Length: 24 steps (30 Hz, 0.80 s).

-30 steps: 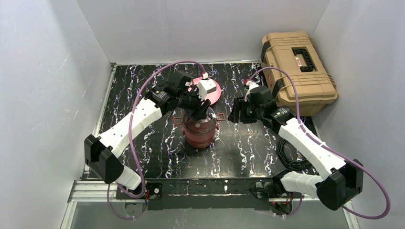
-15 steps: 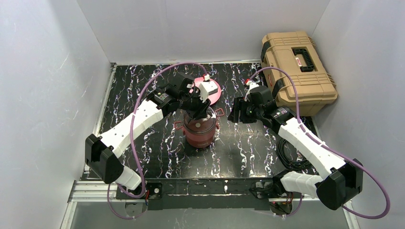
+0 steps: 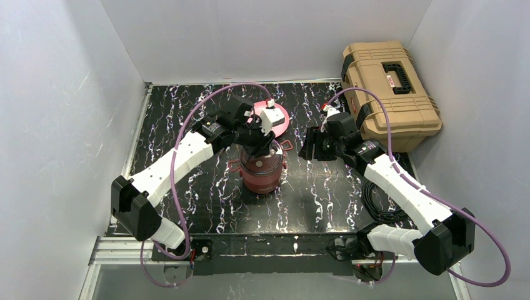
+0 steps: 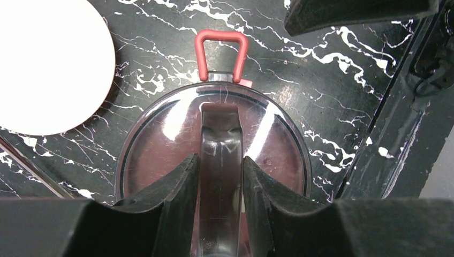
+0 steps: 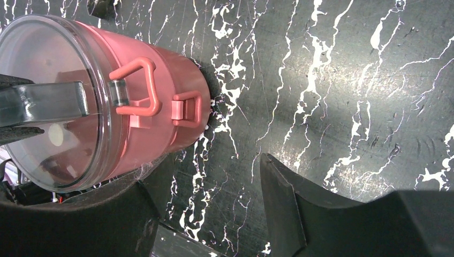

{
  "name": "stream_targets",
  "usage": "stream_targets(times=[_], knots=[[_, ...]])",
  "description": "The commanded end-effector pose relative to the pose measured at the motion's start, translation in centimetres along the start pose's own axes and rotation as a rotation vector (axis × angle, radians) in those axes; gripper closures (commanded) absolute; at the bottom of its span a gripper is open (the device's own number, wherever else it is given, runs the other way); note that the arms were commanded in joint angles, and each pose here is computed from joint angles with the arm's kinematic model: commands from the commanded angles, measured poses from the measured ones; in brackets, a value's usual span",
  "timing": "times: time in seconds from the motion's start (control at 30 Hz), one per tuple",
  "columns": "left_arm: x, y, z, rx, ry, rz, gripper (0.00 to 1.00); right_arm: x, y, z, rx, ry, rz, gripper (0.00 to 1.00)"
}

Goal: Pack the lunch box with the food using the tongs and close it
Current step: Adjust the box lid on the packing box.

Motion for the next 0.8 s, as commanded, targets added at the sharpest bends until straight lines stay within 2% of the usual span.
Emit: stream_targets(times=[0.0,0.17,0.23,0.43,0.63,0.77], knots=[[-0.8,-1.1,-0.8,0.028,-0.049,0.038,0.68,0.2,0.8,-0.3,-0.042,0.006,0.005,0.32],[-1.4,-1.0,-1.5,0.009,-0.068,0.071,0.69,0.1,0.8,-0.4,-0.046,0.001,0.005,0.32],[-1.4,-0.8,-1.8,0.001,-0.063,0.073,0.62,0.2,1.2,-0.6,-0.064,0.005,0.003,0.31],[-0.9,1.1,-3.7,-0.071,0.026,0.028,0.19,0.6,3.4,-1.1,-0.12,-0.014,-0.012,0.31],[-0.9,1.9,-7.1,-0.176,0.125,-0.004,0.02,0.9,5.7,-0.6,-0.149,-0.044,-0.038,0.29],[0.1,0.7,-8.7,-0.188,0.174,-0.088,0.02,1.2,7.0,0.4,-0.145,-0.062,-0.064,0.26]])
Point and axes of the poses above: each gripper's point midway between its finger pads, its own z axis out along the fingers, its own x axis along the line the jaws close on, y = z × x, the point moved 2 cm from there along -z, back along the fingers, and after that the axes turned 1 degree about -z, right-handed, at the moved point
